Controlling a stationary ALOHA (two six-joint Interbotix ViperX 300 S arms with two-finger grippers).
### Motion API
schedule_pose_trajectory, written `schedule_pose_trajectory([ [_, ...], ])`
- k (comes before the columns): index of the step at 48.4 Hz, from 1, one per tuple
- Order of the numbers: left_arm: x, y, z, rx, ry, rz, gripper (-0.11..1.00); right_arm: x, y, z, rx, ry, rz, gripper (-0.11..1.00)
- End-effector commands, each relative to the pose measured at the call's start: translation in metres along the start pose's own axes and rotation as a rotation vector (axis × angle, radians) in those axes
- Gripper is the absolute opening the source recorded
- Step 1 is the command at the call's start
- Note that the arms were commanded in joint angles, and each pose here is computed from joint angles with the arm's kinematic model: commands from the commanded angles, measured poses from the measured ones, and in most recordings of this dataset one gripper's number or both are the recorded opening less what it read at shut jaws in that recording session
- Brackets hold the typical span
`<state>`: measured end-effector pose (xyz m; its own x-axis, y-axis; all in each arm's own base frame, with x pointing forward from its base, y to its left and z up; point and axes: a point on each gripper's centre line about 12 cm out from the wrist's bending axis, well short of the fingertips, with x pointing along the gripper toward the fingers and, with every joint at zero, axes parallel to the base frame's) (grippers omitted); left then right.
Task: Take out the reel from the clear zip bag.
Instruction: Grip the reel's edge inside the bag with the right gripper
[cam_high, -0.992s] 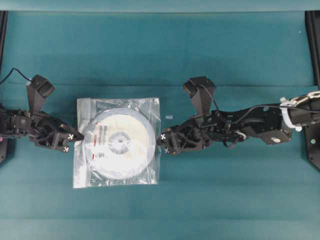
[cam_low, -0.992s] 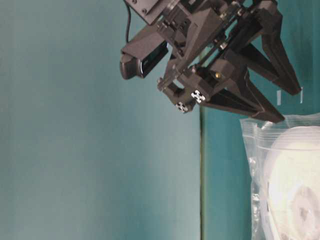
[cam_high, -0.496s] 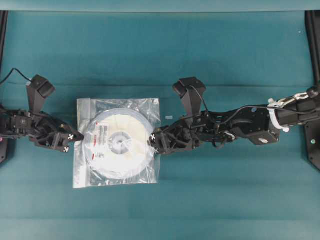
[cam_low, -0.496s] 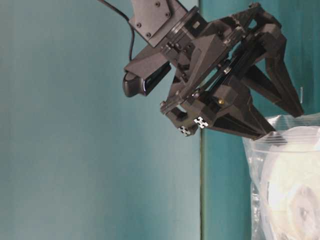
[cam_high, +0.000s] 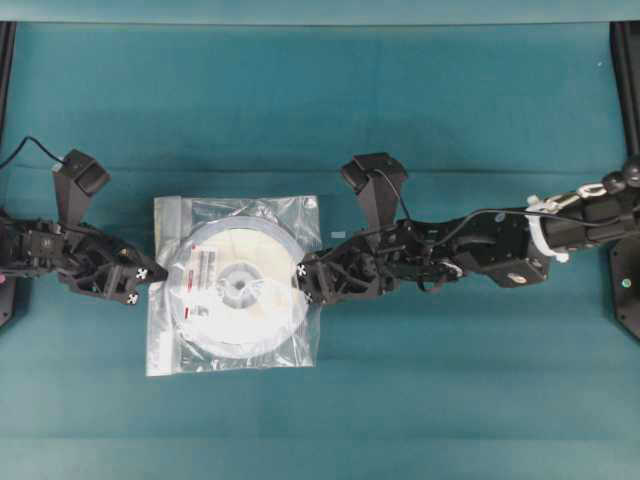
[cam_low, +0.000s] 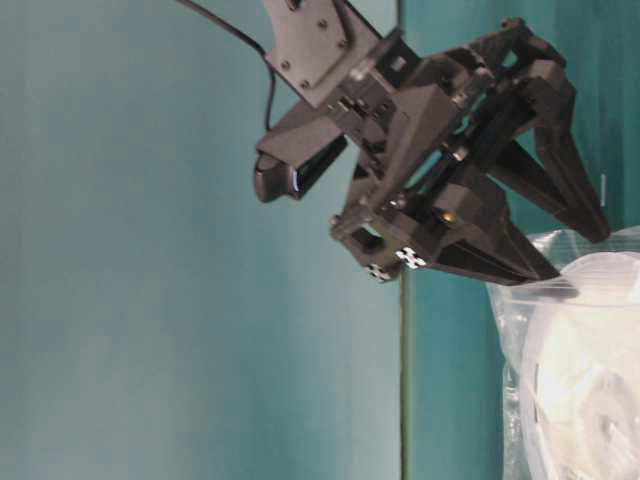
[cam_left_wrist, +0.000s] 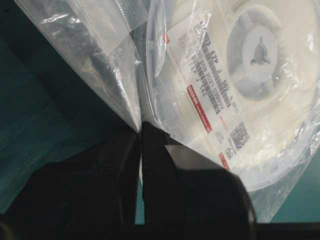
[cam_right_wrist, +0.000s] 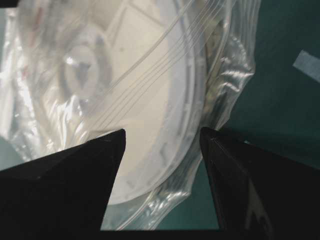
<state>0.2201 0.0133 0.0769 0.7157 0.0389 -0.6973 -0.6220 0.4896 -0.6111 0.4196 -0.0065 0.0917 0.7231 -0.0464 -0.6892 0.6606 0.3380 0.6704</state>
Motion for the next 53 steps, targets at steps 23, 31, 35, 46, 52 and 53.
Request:
schedule_pose_trajectory([
  [23,0.001,-0.003,0.002,0.005,-0.005,-0.008,-0.04,0.011,0.018,0.006,0.008,-0.016,0.039,0.81],
  [31,0.002,-0.003,0.002,0.003,-0.005,-0.008,-0.04,0.012,0.021,0.007,0.008,-0.021,0.047,0.81],
  [35,0.002,-0.004,0.003,0.002,-0.006,-0.009,-0.04,0.013,0.021,0.008,0.008,-0.020,0.047,0.80],
  [46,0.002,-0.004,0.003,0.005,-0.006,-0.009,-0.04,0.013,0.018,0.006,0.012,-0.008,0.029,0.67],
  [52,0.002,-0.004,0.003,0.005,-0.006,-0.009,-0.04,0.013,0.014,0.006,0.029,0.008,0.007,0.46],
  [53,0.002,-0.004,0.003,0.002,-0.006,-0.009,-0.04,0.013,0.013,0.006,0.037,0.008,0.004,0.42],
])
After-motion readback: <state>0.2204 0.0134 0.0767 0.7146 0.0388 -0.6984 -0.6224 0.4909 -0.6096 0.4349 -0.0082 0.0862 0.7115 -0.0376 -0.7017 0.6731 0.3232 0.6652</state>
